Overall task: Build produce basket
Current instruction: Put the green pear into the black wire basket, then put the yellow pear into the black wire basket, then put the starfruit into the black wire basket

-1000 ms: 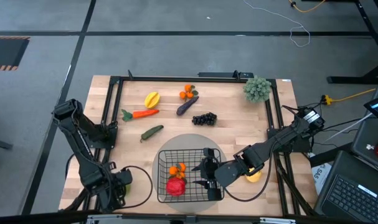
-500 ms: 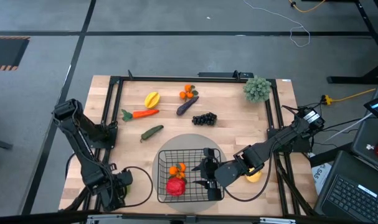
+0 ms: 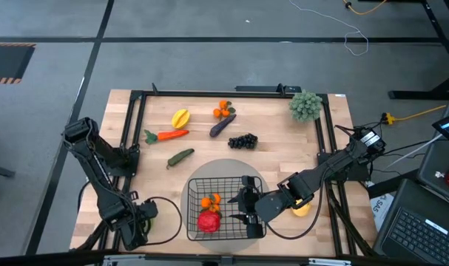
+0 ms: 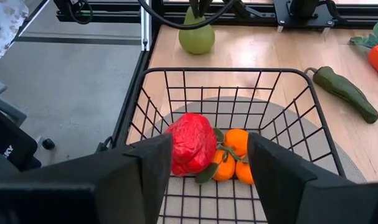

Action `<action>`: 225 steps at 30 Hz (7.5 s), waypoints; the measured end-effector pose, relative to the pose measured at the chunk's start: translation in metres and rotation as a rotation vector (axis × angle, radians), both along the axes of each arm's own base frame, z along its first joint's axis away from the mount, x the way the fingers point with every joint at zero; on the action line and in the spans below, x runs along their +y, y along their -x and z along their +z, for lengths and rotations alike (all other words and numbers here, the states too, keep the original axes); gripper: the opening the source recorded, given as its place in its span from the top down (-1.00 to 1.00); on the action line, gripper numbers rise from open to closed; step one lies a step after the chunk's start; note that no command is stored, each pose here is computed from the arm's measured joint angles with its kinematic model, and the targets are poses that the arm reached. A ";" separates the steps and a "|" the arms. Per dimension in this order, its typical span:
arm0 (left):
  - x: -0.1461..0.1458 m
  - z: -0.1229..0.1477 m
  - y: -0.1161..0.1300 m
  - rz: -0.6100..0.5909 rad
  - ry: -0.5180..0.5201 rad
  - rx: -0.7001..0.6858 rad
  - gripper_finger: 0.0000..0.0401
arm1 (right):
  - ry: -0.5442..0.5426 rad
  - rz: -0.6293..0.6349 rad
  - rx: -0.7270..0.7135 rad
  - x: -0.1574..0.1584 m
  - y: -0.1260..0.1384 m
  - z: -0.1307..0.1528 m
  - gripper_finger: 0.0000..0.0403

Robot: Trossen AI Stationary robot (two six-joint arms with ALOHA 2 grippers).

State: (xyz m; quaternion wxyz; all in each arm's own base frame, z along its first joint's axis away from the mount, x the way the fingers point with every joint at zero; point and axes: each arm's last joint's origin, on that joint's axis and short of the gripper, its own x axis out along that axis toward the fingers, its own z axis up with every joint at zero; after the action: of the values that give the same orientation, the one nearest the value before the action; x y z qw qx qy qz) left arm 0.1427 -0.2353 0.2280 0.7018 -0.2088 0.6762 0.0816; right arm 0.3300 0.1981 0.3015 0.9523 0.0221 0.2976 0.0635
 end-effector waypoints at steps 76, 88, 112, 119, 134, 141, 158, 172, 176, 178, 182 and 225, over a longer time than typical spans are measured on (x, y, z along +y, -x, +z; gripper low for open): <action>0.139 0.188 -0.162 -0.491 -0.190 -0.923 0.52 | -0.386 -0.404 0.744 -0.033 0.165 0.052 0.04; 0.140 0.183 -0.159 -0.500 -0.195 -0.862 0.52 | -0.227 -0.765 0.878 0.015 0.173 0.002 0.04; 0.140 0.183 -0.158 -0.501 -0.196 -0.862 0.52 | -0.003 -1.154 0.798 0.050 0.165 -0.064 0.04; 0.139 0.177 -0.161 -0.507 -0.196 -0.831 0.52 | 0.069 -1.251 0.768 0.046 0.168 -0.089 0.04; 0.135 0.162 -0.174 -0.518 -0.198 -0.773 0.52 | 0.064 -1.295 0.739 0.043 0.170 -0.096 0.66; 0.133 0.152 -0.180 -0.527 -0.199 -0.722 0.52 | 0.051 -1.229 0.755 0.046 0.168 -0.098 0.98; 0.133 0.147 -0.179 -0.530 -0.196 -0.674 0.52 | 0.378 -0.754 0.616 0.044 0.154 -0.076 1.00; 0.131 0.139 -0.160 -0.508 -0.170 -0.481 0.52 | 0.511 -0.575 0.257 0.030 0.120 -0.021 1.00; 0.134 0.135 -0.146 -0.454 -0.164 -0.344 0.52 | 0.523 -0.524 0.239 0.020 0.111 0.009 1.00; 0.133 0.134 -0.142 -0.443 -0.164 -0.294 0.52 | 0.523 -0.517 0.200 0.014 0.106 0.025 1.00; 0.130 0.131 -0.132 -0.441 -0.205 -0.208 0.52 | 0.489 -0.510 0.105 0.010 0.097 0.058 1.00; 0.147 0.176 -0.069 -0.265 -0.453 -0.332 0.52 | -0.010 0.152 0.090 -0.037 -0.012 0.079 0.68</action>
State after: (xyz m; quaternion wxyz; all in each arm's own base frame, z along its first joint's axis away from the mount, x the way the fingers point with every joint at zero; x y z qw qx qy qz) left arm 0.2118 -0.0880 0.4038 0.8359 0.0325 0.5382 0.1027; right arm 0.3421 0.1608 0.3802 0.9303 0.0071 0.3405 0.1362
